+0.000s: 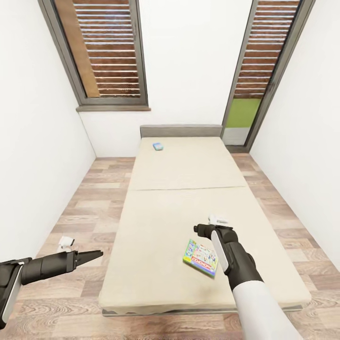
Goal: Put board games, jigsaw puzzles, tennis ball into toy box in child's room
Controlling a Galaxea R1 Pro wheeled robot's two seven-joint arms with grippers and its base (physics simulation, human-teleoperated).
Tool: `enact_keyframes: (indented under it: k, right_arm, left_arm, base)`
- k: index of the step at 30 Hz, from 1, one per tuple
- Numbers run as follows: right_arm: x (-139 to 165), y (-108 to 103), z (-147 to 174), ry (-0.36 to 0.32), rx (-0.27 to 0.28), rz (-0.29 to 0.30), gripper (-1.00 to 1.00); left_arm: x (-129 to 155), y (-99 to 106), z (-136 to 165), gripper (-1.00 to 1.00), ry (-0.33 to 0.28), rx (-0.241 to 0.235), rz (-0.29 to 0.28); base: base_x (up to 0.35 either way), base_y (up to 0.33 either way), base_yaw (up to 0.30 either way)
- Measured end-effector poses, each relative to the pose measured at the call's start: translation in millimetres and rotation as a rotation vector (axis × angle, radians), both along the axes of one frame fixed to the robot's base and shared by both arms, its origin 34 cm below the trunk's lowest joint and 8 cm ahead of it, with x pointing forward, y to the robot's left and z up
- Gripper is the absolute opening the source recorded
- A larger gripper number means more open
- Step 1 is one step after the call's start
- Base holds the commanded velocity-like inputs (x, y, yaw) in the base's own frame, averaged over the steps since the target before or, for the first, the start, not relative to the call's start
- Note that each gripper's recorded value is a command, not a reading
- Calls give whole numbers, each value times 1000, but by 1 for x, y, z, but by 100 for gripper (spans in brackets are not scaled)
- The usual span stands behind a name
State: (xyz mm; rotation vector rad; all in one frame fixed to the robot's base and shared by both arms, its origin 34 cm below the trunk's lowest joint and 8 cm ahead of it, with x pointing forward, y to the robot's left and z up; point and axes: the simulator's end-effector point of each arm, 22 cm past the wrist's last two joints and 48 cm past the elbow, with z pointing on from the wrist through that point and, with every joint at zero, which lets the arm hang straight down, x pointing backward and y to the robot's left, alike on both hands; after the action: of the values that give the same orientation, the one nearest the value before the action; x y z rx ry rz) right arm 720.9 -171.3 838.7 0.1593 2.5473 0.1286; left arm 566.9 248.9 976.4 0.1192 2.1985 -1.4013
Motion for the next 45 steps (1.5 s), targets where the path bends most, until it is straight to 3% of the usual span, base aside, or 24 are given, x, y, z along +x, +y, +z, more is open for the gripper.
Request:
enact_keyframes:
  k: [45]
  right_arm:
    - [-15, 1, -46, 76, 1, 2, 100]
  left_arm:
    - [-4, -1, -37, 100, 77, 9, -1]
  base:
    - [0, 0, 0]
